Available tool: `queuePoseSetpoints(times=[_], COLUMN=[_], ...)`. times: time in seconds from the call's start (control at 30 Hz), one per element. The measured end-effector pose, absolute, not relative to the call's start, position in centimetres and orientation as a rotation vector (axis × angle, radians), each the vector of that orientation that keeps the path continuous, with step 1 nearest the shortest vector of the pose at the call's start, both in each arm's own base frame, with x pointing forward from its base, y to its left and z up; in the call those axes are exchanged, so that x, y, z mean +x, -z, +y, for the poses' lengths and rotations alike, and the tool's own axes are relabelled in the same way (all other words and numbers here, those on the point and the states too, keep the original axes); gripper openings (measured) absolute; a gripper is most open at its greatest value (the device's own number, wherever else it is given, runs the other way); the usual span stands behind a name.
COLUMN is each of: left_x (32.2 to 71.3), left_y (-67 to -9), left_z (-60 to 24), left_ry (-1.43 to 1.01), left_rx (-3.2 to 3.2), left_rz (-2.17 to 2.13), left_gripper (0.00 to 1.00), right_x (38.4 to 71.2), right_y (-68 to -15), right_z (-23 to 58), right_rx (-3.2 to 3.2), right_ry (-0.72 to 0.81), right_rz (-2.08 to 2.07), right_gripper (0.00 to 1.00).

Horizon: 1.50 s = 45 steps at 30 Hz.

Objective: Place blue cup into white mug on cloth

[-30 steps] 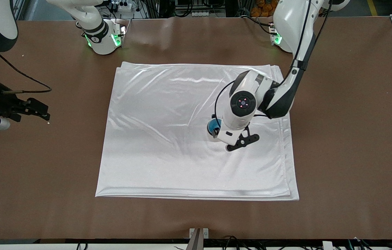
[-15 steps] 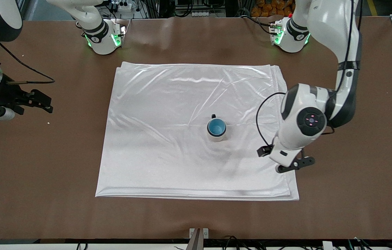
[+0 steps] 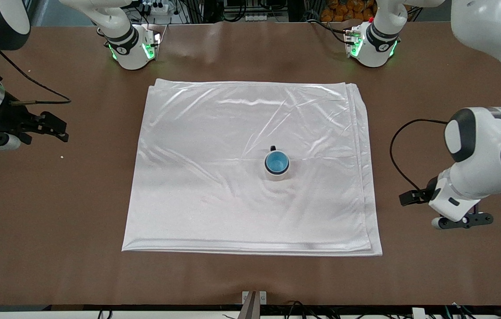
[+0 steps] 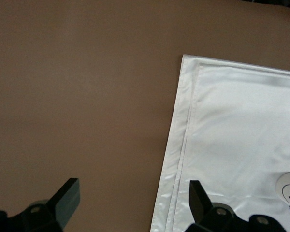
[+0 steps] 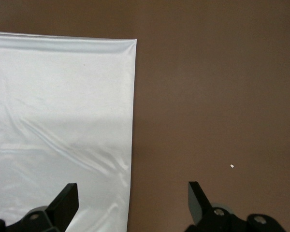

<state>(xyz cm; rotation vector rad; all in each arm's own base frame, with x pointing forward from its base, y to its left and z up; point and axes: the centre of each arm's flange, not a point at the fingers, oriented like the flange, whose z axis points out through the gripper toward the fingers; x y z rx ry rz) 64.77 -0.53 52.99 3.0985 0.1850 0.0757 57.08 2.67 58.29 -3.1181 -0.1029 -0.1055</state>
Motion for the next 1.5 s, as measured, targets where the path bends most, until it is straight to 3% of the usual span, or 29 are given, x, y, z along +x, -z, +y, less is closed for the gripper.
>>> queuePoseSetpoints(times=[0.3, 0.8, 1.5], left_x=[60.0, 53.3, 51.9], left_y=[-60.8, -64.6, -65.0], left_z=[0.1, -1.0, -1.6], left_ry=[-0.148, -0.065, 0.018], left_rx=[3.059, 3.125, 3.189], left_rz=[0.176, -0.032, -0.075], left_gripper=[1.00, 1.00, 1.00], right_x=[56.9, 56.2, 56.0], right_y=[-59.9, -61.3, -61.6], right_z=[3.3, 3.5, 3.7], right_rx=[-3.115, -3.114, -3.115], right_ry=[0.154, 0.167, 0.146], right_rz=[-0.121, -0.130, -0.138], right_gripper=[1.00, 1.00, 1.00])
